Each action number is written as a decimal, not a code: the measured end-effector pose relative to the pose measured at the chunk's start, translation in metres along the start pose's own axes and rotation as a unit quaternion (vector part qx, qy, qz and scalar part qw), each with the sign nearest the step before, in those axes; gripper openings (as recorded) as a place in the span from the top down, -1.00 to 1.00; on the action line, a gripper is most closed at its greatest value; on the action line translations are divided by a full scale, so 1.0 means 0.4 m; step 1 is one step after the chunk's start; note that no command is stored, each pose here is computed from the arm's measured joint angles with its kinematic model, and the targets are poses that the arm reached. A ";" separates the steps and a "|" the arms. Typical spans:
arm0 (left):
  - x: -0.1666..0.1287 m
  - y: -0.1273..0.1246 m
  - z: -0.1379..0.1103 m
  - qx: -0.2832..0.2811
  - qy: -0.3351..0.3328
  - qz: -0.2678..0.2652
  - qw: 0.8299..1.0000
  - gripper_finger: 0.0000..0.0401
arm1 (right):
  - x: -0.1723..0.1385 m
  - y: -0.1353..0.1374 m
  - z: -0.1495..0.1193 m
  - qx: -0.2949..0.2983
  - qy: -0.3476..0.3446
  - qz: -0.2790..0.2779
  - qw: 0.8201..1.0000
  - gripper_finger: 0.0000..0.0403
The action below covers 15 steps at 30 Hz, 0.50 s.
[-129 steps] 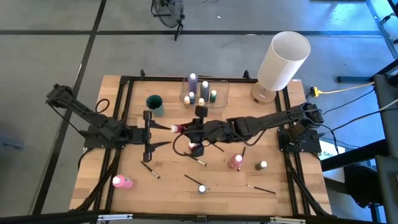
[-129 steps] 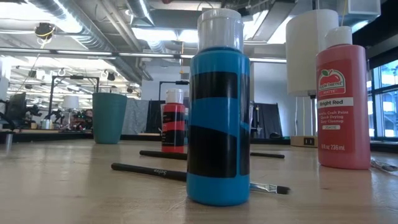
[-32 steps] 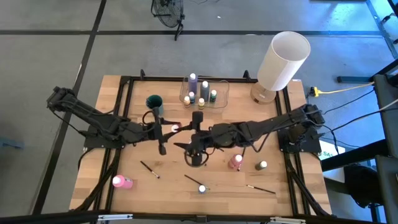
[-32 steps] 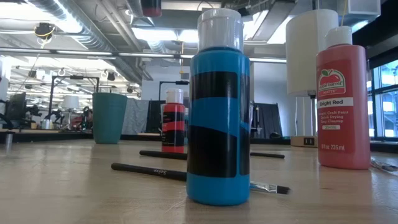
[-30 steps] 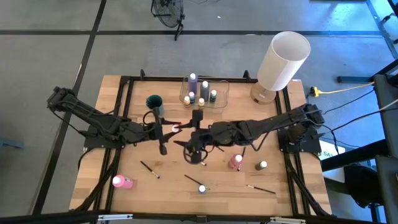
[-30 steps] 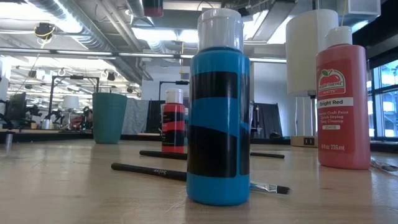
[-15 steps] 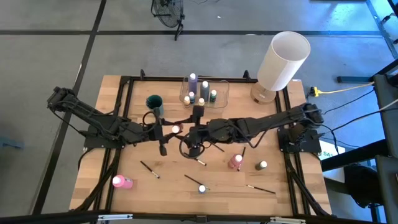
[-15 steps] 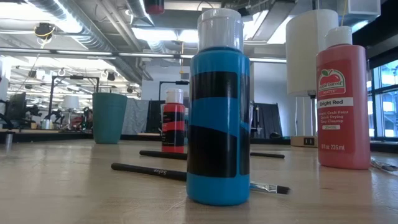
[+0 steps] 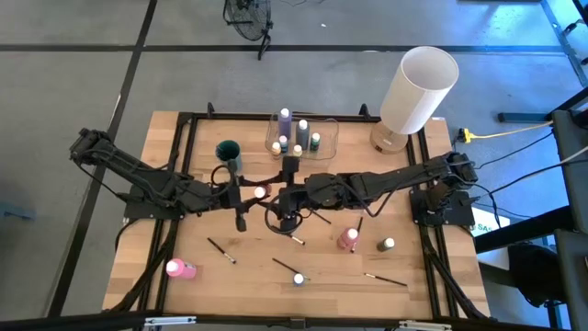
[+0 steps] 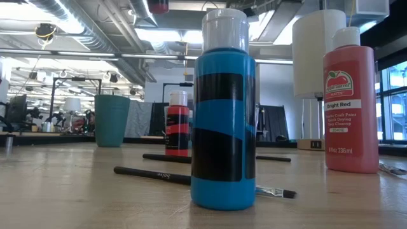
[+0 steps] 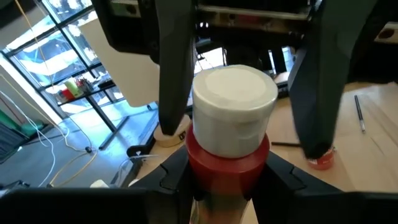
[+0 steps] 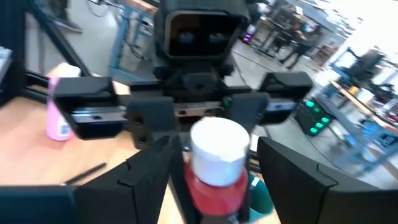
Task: Pick & Place Paint Supplies
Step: Put the red paint bottle into the transparent bin
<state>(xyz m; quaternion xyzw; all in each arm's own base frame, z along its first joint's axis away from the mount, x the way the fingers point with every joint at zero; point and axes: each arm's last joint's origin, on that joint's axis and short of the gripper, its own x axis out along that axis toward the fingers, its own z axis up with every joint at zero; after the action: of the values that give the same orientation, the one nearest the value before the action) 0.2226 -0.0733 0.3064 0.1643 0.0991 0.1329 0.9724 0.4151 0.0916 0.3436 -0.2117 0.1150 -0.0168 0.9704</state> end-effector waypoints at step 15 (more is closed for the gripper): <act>0.000 0.001 0.004 -0.006 -0.008 -0.003 1.000 0.42 | 0.007 -0.015 -0.004 -0.001 -0.016 0.031 0.999 0.15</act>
<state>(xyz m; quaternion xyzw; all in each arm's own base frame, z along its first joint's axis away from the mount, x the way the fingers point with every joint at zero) 0.2229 -0.0736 0.3080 0.1589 0.0910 0.1297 0.9745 0.4174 0.0851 0.3442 -0.2097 0.1060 0.0164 0.9719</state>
